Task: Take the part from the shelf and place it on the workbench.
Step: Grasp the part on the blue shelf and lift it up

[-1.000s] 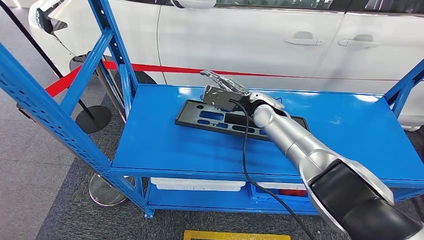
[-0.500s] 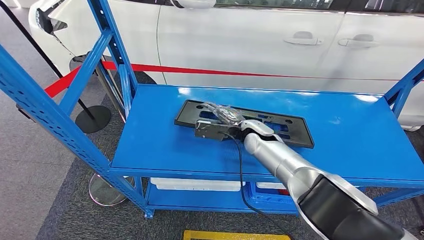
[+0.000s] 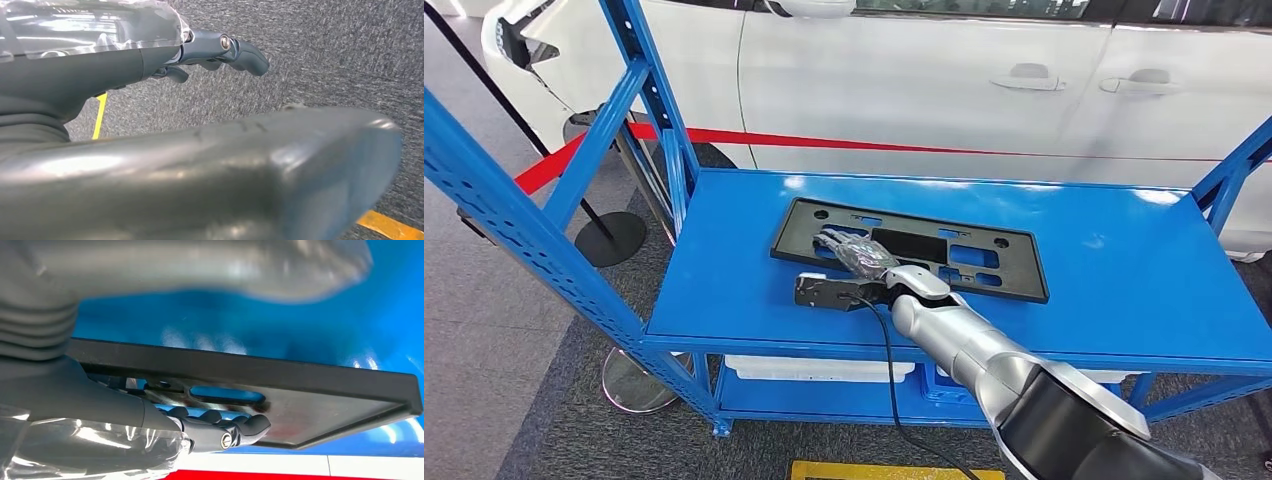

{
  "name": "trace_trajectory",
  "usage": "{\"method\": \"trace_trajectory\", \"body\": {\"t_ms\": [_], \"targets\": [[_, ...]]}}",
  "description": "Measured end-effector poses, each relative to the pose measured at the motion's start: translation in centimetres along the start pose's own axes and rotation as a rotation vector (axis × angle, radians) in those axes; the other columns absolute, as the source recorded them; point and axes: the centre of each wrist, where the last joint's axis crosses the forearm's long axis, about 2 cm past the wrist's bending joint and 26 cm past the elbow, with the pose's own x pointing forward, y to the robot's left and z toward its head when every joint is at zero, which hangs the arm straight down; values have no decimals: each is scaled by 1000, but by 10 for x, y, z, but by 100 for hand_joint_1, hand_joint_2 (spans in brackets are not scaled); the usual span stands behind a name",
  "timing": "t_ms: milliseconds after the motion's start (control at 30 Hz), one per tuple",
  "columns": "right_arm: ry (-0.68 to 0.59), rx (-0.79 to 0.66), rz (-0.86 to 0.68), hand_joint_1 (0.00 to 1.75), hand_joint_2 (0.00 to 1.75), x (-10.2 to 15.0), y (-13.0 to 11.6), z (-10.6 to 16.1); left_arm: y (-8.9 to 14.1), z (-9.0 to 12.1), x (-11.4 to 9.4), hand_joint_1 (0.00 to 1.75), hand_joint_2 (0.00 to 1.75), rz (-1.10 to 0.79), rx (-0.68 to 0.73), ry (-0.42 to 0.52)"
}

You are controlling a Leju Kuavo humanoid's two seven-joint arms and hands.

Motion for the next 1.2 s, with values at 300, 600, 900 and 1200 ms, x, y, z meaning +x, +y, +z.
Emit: {"method": "trace_trajectory", "body": {"t_ms": [300, 600, 900, 1200], "targets": [[-10, -21, 37, 0, 175, 2, 5, 0, 0, 0, 0, 0, 0, -15, -1, 5], [-88, -279, 570, 0, 175, 21, 16, 1, -1, 0, 3, 0, 0, -14, 17, 8], [-109, -265, 557, 0, 175, 20, 21, 3, -4, 1, 3, 0, 0, -18, 11, 7], [-99, -252, 563, 0, 175, 20, 21, 4, -4, 1, 3, 0, 0, -27, 7, 2]]}}
